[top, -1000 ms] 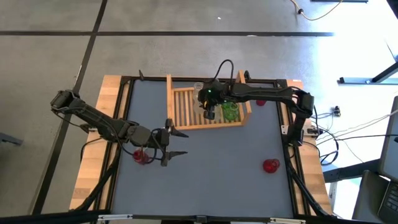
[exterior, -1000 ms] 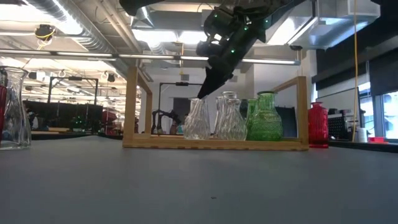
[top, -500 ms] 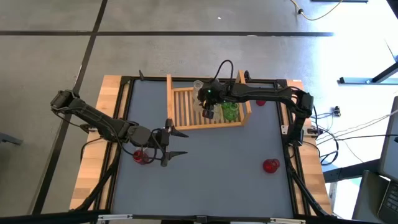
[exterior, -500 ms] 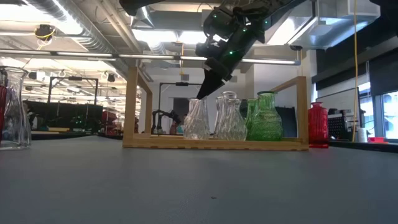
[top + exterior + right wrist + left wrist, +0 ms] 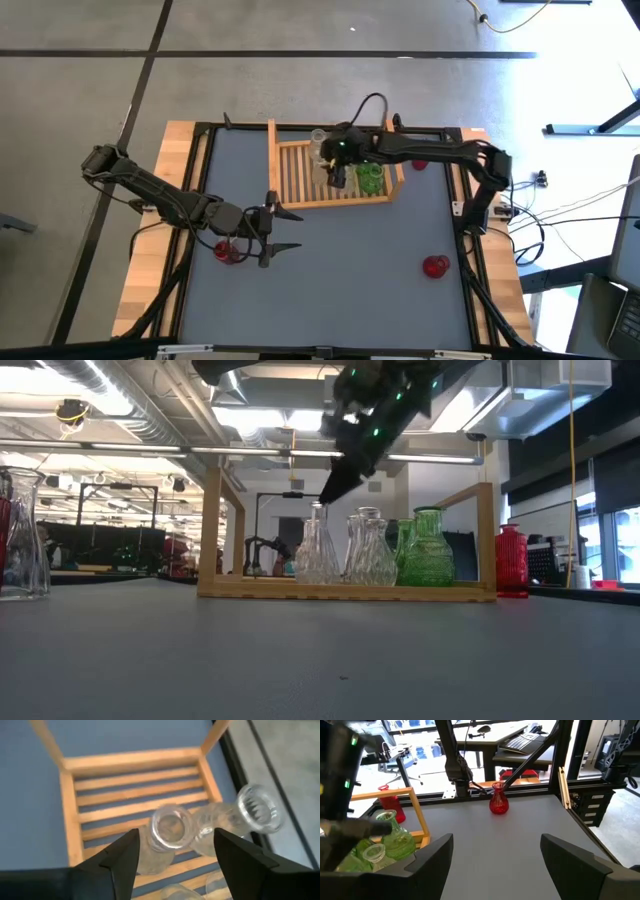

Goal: Sort vases onto shelf
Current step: Put the transparent vase on the shelf aligned with the other transparent vase

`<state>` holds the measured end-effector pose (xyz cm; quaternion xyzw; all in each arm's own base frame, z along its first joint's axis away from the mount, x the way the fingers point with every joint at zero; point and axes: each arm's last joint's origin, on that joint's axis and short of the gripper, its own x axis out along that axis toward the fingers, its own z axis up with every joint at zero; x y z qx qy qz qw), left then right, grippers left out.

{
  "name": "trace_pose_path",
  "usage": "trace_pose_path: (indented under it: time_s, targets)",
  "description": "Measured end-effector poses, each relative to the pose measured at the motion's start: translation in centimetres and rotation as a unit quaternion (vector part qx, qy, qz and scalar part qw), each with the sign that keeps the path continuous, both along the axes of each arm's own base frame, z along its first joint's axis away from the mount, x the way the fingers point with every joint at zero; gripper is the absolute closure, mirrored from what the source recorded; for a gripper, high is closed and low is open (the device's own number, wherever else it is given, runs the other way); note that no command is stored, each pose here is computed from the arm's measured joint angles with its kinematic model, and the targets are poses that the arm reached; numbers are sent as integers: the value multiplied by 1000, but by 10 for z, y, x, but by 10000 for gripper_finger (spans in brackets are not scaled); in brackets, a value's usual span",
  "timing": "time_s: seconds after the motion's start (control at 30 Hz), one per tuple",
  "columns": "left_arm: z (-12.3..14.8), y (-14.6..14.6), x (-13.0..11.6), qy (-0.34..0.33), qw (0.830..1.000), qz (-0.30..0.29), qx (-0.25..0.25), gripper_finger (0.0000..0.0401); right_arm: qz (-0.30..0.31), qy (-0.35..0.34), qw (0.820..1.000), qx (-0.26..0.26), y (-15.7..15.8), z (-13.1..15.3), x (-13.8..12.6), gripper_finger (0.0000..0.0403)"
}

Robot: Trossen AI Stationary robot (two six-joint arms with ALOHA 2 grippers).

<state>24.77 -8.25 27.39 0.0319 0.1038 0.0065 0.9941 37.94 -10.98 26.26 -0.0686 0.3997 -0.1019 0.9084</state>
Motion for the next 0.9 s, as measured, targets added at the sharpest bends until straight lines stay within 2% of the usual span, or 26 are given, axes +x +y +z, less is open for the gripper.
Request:
trace_pose_path:
  time_s: [0.17,0.37,0.5,0.63,0.77,0.9]
  targets:
    - [-2,1,0,9,1000,11,6,106,12,-25,999,-20,22,29,-11,170]
    - [-6,3,-1,30,999,32,17,106,63,2,998,-6,68,44,-28,171]
    - [-10,7,-3,47,995,78,41,106,101,32,994,-7,103,26,-35,171]
    - [-11,11,-6,77,991,102,41,106,89,56,994,-35,127,4,-42,171]
    - [13,13,-14,135,983,121,21,106,96,62,992,-57,151,-9,-48,171]
    - [37,18,-28,225,962,155,-4,106,107,60,990,-64,171,-14,-53,171]
